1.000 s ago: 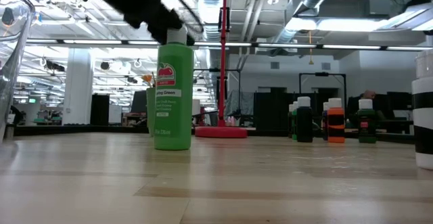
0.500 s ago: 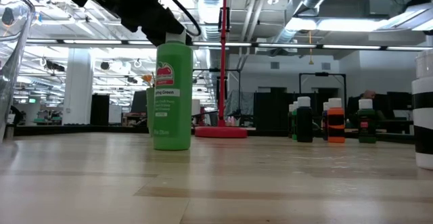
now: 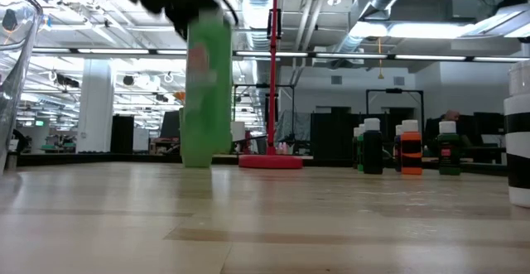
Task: Pick & Place Paint Supplies
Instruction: Put the big green coloring bottle into the transparent bin
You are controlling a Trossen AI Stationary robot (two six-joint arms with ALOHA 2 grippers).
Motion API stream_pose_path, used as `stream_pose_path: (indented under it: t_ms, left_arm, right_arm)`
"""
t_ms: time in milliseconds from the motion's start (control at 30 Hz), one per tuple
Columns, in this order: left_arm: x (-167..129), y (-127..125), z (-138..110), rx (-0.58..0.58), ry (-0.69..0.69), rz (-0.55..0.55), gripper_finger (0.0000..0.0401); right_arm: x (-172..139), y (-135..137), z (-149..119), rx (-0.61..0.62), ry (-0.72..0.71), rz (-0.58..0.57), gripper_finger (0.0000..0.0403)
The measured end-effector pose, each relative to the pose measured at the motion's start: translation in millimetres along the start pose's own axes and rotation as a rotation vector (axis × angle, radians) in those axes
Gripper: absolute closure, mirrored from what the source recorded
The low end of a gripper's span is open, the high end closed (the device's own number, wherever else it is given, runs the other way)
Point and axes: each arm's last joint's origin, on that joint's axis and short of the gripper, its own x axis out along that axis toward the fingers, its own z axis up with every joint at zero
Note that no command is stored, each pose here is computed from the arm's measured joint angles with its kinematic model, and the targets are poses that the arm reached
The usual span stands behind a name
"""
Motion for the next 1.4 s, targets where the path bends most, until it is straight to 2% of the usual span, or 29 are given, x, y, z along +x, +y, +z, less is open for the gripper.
stream_pose_path:
  t_ms: [100,333,500,600,733,867,1100,1400]
  left_arm:
    - [-26.3,-8.9,14.7,-0.031,-0.091,-0.038,0.0304]
    - [-92.0,-32.5,36.1,-0.087,-0.296,-0.22,0.0304]
    - [-124.9,-46.8,35.0,-0.114,-0.333,-0.337,0.0305]
    - [-137.7,-52.9,28.9,-0.137,-0.291,-0.4,0.0304]
    - [-144.3,-57.9,12.8,-0.141,-0.148,-0.405,0.0297]
    - [-143.6,-62.8,-2.6,-0.089,-0.013,-0.37,0.0297]
    - [-135.0,-70.7,-17.9,0.032,0.122,-0.289,0.0296]
    - [-111.9,-79.1,-27.3,0.074,0.241,-0.236,0.0296]
  right_arm:
    - [0.0,-0.2,-0.3,-0.001,0.003,-0.002,0.0189]
    - [0.7,-2.1,0.3,0.001,0.006,-0.01,0.0189]
    - [2.2,-6.0,2.5,0.013,0.004,-0.021,0.0189]
    - [3.5,-9.2,4.4,0.023,0.002,-0.031,0.0189]
    - [5.0,-13.3,6.7,0.036,-0.001,-0.043,0.0189]
    - [6.5,-17.3,9.2,0.048,-0.007,-0.053,0.0189]
    - [8.2,-22.2,12.3,0.064,-0.014,-0.066,0.0189]
    - [9.6,-26.7,14.5,0.076,-0.016,-0.079,0.0189]
